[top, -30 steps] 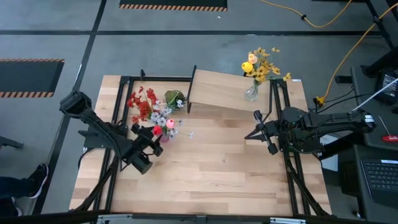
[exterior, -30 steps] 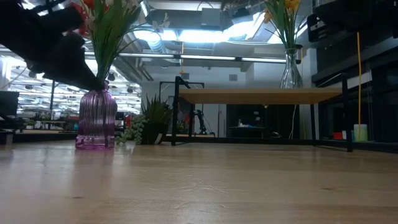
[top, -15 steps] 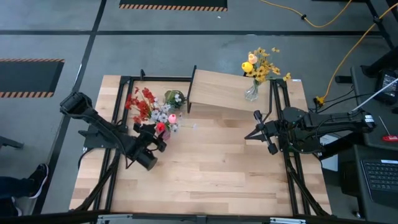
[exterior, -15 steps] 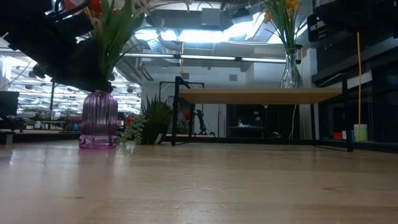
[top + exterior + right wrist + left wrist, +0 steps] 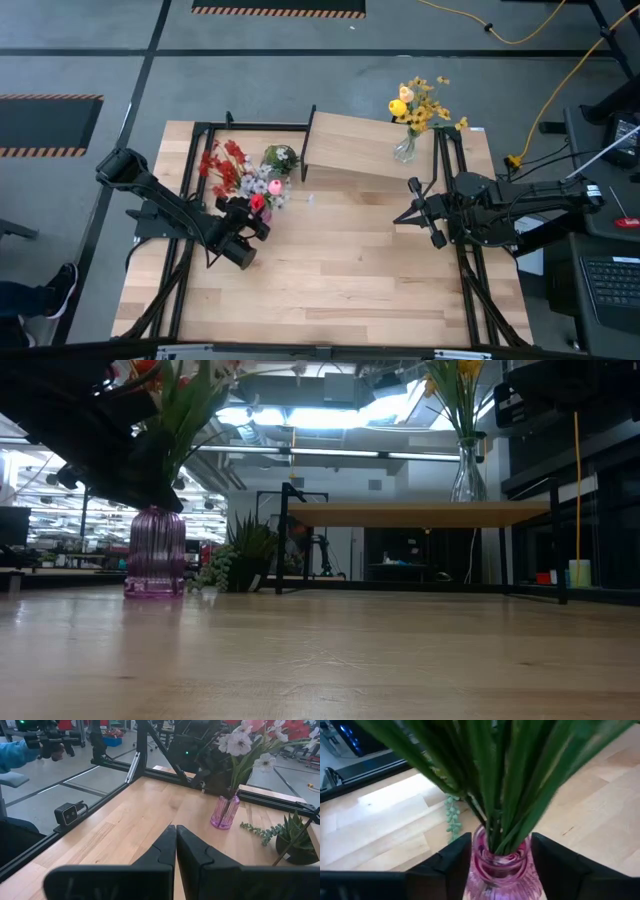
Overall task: Pick and place flowers into a vace then onto a shelf
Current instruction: Put the violet vase with flowers on the shelf
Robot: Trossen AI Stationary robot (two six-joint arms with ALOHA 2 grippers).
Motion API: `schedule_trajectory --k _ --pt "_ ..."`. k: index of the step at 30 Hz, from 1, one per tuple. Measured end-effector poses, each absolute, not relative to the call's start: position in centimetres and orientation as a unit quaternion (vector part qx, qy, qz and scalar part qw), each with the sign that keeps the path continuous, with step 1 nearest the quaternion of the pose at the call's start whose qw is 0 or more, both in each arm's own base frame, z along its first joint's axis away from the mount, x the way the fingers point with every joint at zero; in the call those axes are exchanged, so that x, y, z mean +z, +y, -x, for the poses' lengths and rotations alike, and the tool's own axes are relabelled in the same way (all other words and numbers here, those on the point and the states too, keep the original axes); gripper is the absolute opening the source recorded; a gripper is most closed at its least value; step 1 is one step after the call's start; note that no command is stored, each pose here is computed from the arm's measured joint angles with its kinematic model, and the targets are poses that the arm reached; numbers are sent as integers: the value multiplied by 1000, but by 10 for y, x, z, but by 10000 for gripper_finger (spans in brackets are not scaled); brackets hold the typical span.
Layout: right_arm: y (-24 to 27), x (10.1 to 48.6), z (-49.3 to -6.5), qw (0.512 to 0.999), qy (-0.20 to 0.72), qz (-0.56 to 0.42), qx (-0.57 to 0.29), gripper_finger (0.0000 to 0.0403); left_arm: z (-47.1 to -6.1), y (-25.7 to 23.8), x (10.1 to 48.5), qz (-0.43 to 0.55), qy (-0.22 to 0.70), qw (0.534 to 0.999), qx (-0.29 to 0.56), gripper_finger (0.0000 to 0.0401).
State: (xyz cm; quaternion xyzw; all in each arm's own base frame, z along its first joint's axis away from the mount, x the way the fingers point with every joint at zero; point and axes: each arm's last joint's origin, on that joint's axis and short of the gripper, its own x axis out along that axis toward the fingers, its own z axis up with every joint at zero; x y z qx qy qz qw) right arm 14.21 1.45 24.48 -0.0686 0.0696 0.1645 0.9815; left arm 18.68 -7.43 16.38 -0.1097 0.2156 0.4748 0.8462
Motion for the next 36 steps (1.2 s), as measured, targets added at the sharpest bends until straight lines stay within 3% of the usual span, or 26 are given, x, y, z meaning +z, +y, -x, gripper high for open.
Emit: schedule_trajectory --k 7,24,36 --pt "14 245 -142 982 70 69 164 17 -187 -74 165 80 212 852 472 120" --pt "14 245 -142 982 69 69 165 16 -206 -86 172 103 205 883 409 120" --pt "14 245 -142 984 72 43 155 16 -248 -93 228 32 212 927 307 120"
